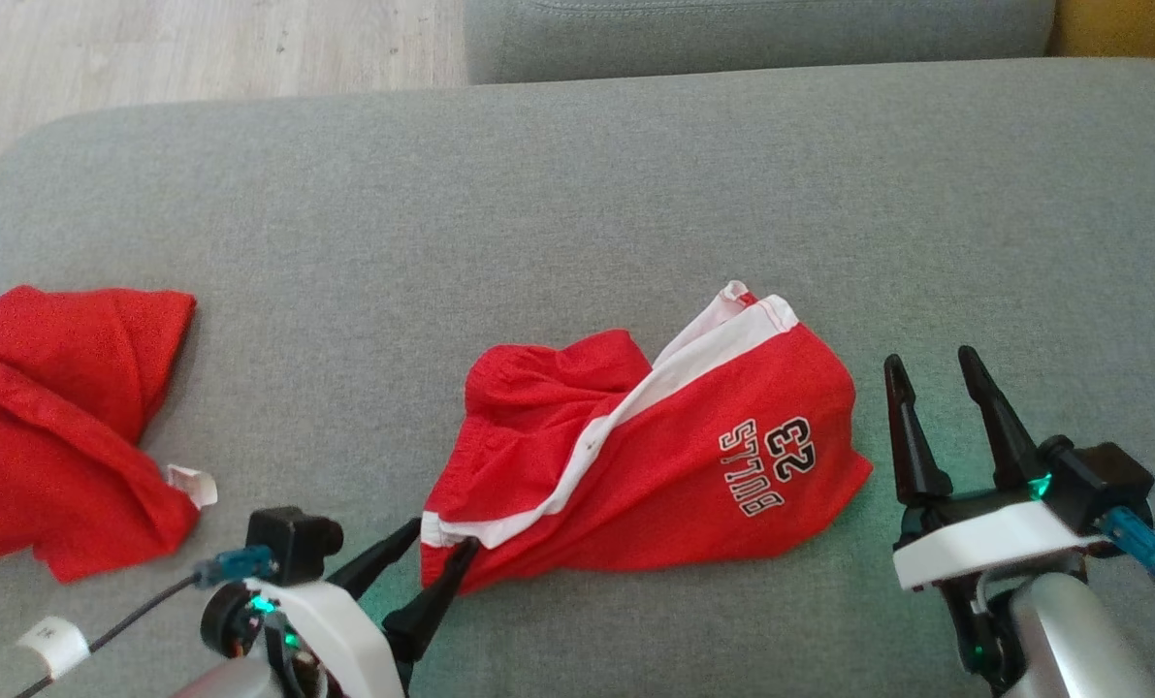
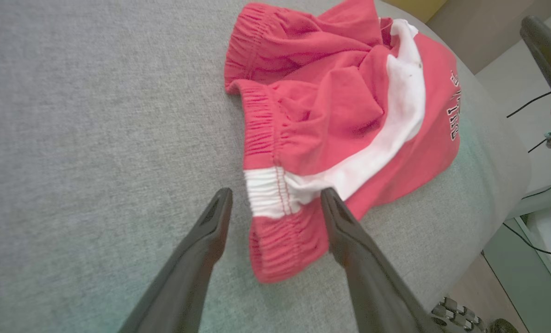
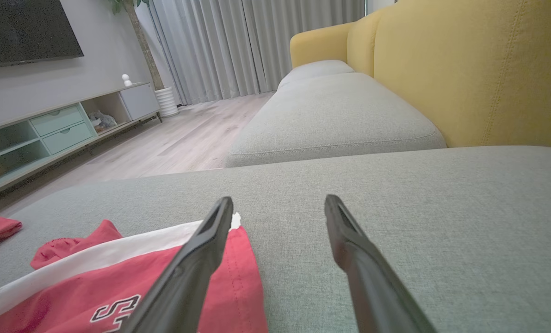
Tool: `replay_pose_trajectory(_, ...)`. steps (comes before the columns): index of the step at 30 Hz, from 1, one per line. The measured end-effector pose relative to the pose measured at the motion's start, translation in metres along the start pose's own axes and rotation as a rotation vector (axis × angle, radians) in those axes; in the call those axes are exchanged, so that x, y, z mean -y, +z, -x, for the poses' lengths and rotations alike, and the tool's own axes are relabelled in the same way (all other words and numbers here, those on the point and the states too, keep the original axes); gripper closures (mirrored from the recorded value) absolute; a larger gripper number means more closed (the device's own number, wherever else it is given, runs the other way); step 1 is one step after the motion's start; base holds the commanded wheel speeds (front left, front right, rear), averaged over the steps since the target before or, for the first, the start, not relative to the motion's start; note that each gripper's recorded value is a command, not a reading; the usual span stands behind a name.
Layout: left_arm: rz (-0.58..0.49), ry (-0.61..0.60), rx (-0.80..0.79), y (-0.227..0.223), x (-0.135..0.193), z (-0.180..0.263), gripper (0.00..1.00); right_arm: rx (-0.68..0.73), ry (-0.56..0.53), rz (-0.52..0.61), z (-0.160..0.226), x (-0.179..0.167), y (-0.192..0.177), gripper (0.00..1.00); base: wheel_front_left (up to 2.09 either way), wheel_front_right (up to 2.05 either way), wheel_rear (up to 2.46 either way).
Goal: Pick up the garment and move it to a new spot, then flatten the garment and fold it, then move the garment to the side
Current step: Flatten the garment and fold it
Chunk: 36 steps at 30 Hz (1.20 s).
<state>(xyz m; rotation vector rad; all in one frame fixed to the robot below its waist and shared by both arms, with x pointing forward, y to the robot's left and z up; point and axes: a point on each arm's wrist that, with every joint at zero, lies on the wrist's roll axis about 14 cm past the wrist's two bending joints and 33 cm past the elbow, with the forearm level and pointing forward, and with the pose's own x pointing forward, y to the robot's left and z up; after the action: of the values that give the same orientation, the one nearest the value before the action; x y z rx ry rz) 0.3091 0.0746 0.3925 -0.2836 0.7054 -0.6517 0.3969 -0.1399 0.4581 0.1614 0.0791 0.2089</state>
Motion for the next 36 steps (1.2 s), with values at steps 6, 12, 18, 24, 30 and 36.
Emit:
replay_pose_trajectory(6,0.001,-0.02,0.012,0.0,0.004,0.0,0.83,0.001,-0.002,0.003,0.003,0.001,0.001,0.0,0.0,0.0,0.0)
replay_pose_trajectory(12,0.003,-0.029,0.055,0.006,0.008,0.002,1.0,-0.011,0.014,0.006,0.006,-0.004,-0.003,0.0,0.0,0.0,0.0)
replay_pose_trajectory(18,-0.017,-0.017,0.1,0.012,0.005,0.01,1.0,-0.017,0.054,0.03,0.003,-0.012,-0.004,0.0,0.0,0.0,0.0)
replay_pose_trajectory(24,-0.085,0.082,0.116,0.021,-0.024,0.022,1.0,-0.036,0.121,0.09,-0.017,-0.012,-0.003,0.0,0.0,0.0,0.0)
replay_pose_trajectory(30,-0.129,0.166,0.198,0.055,-0.051,0.027,1.0,-0.176,0.259,0.08,-0.044,-0.036,-0.024,0.0,0.0,0.0,0.0)
replay_pose_trajectory(36,-0.125,0.235,0.251,0.073,-0.074,0.031,1.0,-0.332,0.416,0.142,-0.05,-0.059,-0.047,0.0,0.0,0.0,0.0)
